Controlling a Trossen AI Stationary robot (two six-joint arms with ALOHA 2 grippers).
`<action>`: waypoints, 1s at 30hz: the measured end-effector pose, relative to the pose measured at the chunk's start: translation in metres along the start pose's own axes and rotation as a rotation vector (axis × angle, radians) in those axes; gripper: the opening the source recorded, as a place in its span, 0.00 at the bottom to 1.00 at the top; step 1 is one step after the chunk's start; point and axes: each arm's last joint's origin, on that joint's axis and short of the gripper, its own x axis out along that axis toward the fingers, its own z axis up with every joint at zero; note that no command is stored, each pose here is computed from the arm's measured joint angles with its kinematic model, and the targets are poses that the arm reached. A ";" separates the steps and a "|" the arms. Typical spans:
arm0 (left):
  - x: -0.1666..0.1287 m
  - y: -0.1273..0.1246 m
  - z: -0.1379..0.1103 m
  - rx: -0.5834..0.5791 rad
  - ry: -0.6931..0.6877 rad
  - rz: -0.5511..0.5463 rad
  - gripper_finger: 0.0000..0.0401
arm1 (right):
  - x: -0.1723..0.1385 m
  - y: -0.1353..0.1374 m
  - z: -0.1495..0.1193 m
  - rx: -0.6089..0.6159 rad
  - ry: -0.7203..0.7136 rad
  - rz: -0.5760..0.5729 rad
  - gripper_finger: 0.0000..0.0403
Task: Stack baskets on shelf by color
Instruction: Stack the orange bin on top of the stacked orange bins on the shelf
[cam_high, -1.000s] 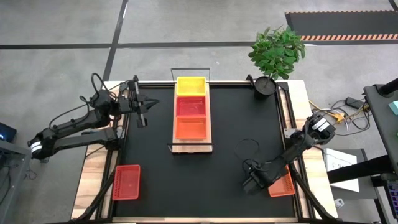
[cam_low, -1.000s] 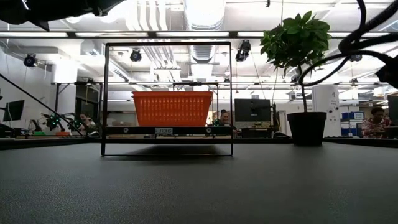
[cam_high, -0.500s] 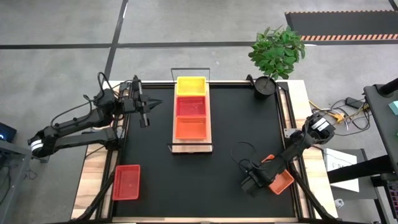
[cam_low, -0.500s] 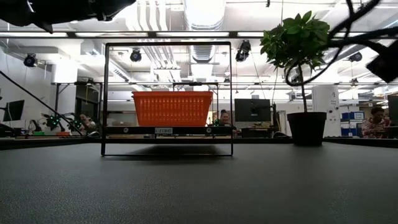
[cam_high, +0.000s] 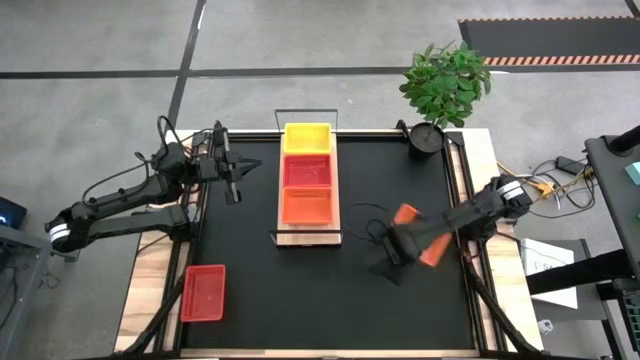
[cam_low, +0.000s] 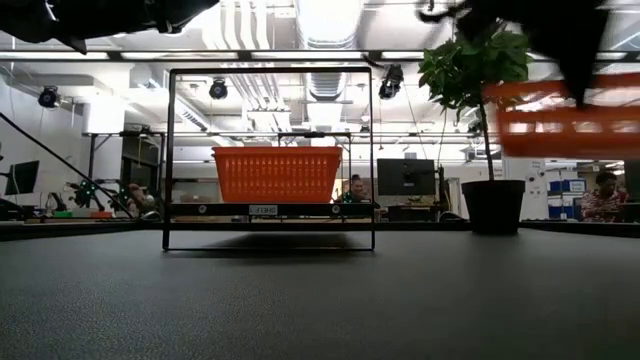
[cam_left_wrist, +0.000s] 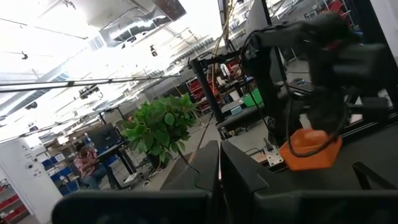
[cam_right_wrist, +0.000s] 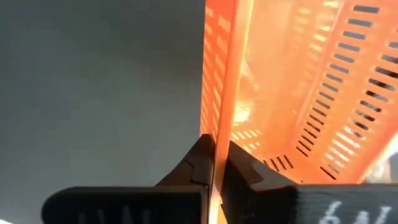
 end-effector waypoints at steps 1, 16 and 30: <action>0.000 0.000 0.000 0.000 0.000 0.000 0.00 | -0.007 -0.005 0.007 -0.023 -0.037 0.007 0.02; 0.000 0.000 0.001 0.004 -0.004 0.003 0.00 | -0.092 -0.118 0.114 -0.155 -0.420 0.061 0.02; 0.000 0.001 0.001 0.016 -0.010 0.005 0.00 | -0.111 -0.099 0.189 -0.454 -0.543 0.076 0.02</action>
